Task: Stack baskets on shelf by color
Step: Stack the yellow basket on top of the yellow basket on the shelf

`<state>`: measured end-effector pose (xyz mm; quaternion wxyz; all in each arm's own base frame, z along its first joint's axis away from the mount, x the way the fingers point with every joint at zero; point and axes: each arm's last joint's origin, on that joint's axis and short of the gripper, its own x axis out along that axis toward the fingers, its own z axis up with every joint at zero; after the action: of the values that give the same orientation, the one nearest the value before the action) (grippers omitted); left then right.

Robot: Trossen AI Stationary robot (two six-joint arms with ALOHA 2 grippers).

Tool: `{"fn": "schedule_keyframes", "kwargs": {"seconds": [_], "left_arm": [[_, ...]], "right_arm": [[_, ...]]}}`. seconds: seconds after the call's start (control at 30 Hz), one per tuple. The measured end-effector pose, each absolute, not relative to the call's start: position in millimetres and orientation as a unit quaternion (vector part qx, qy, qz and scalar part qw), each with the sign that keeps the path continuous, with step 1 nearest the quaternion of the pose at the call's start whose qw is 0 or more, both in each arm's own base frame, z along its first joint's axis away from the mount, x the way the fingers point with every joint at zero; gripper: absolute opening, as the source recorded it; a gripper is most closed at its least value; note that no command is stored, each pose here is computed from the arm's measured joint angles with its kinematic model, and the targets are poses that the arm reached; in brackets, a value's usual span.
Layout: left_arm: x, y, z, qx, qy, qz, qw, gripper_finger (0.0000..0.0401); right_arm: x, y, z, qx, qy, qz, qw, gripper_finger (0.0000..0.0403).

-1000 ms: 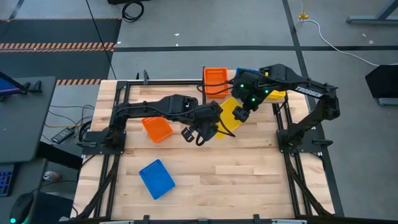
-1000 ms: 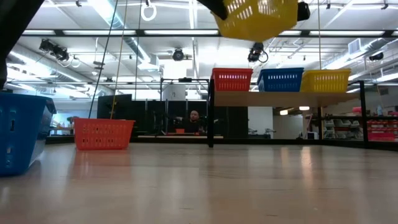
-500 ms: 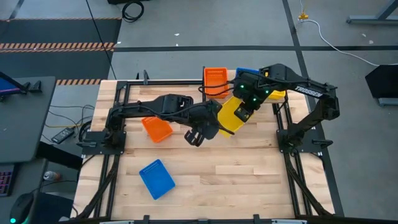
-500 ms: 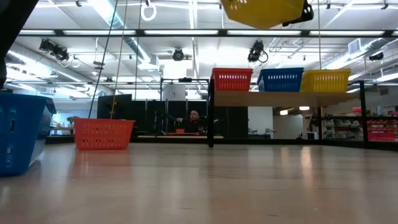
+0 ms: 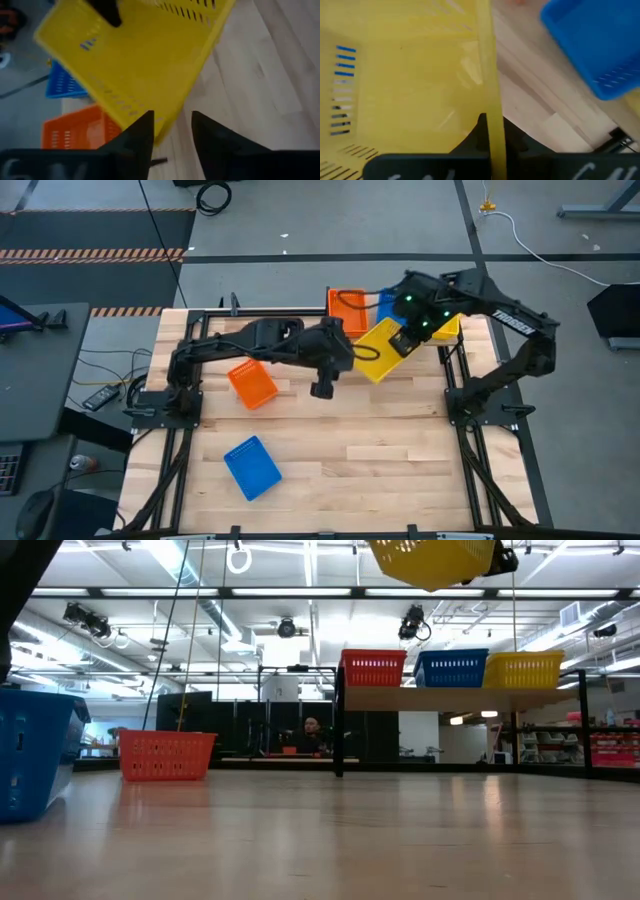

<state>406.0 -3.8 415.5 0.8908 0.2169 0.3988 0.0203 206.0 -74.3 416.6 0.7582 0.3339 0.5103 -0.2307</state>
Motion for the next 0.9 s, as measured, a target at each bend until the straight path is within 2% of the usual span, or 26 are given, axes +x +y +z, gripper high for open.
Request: {"fn": "schedule_keyframes", "kwargs": {"seconds": [0.27,0.37,0.5,0.73,0.9], "left_arm": [[398.0,12.8,429.6,0.194,0.377,0.115,0.898,0.0189],[390.3,20.1,439.2,0.157,0.360,0.148,0.908,0.0199],[385.8,25.5,442.6,0.107,0.351,0.173,0.914,0.0203],[381.3,19.7,444.6,0.093,0.353,0.171,0.915,0.0195],[381.1,18.7,444.1,0.081,0.353,0.174,0.916,0.0197]], "right_arm": [[184.0,-89.9,425.0,0.347,0.470,-0.306,0.752,0.0007],[174.8,-97.6,427.7,0.349,0.444,-0.365,0.740,0.0007],[156.0,-108.6,433.4,0.355,0.395,-0.457,0.713,0.0008],[123.0,-120.2,442.2,0.364,0.351,-0.513,0.694,0.0008],[104.8,-123.3,446.8,0.425,0.267,-0.586,0.636,0.0010]]}}
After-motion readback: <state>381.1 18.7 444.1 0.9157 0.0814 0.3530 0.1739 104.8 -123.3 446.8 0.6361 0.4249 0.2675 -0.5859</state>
